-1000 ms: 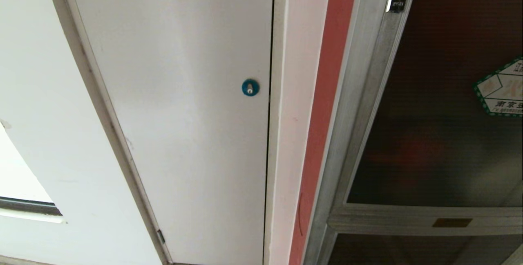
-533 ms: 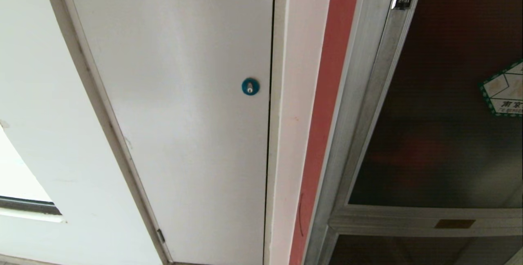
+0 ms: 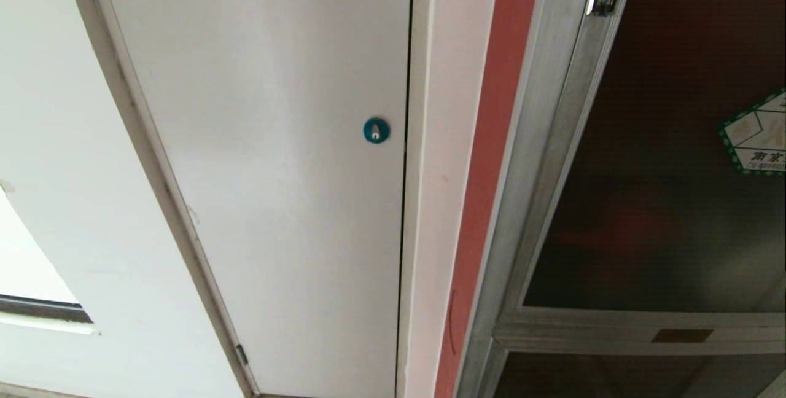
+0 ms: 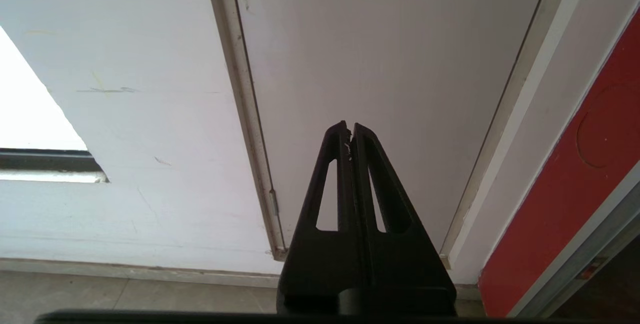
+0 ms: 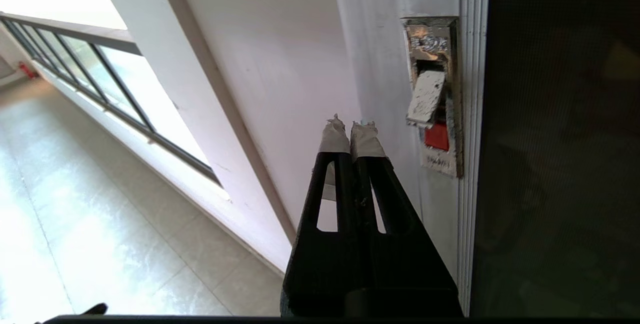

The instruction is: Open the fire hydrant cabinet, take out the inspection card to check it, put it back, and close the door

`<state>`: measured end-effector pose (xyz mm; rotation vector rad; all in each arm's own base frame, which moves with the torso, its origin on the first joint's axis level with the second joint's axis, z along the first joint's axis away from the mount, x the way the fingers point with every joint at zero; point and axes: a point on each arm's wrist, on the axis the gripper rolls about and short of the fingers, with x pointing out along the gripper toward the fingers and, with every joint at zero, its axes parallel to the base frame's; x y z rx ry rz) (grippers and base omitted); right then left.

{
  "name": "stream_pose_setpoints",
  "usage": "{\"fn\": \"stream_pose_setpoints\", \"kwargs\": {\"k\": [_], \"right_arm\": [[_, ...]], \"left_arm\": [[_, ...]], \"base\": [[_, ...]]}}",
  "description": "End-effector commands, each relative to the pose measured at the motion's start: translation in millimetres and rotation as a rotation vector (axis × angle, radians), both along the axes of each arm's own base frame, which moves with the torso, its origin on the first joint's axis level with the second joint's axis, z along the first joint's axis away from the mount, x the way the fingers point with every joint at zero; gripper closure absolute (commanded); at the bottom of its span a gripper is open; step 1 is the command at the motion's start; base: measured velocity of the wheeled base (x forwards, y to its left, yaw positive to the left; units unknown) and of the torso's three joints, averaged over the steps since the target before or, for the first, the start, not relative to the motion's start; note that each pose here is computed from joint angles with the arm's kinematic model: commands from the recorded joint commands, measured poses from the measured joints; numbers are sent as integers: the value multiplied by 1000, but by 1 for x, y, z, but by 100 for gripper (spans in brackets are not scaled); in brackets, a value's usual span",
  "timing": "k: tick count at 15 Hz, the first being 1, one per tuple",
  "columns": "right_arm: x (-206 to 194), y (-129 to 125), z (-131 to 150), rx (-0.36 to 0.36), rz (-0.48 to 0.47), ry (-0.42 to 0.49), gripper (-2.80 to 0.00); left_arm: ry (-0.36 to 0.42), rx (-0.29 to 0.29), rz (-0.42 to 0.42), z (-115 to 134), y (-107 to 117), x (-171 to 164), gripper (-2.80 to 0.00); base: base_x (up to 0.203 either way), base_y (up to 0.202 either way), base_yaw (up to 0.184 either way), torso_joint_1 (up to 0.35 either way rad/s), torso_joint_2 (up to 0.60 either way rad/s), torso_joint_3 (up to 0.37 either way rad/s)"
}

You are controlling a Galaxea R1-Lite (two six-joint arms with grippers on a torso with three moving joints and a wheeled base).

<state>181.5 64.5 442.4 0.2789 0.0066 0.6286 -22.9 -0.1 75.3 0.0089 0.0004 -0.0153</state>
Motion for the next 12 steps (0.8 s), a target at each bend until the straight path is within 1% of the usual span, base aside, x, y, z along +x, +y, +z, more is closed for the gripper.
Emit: {"fn": "stream_pose_setpoints", "kwargs": {"k": [1,5,6,9,12], "right_arm": [[10,3,-3,-4,2,15,0],[28,9,-6,-11,-1,29,0],[29,9,-5,-6,-3,14,0],[33,5,-5,-5,-25,9,0],[35,1,-9,-8,-43,27,0]], "left_arm": [[1,0,0,0,0,0,0],[0,0,0,0,0,0,0],[1,0,0,0,0,0,0],[1,0,0,0,0,0,0],[0,0,0,0,0,0,0]], "base": [[0,0,0,0,0,0],[0,0,0,0,0,0],[0,0,0,0,0,0],[0,0,0,0,0,0],[0,0,0,0,0,0]]}}
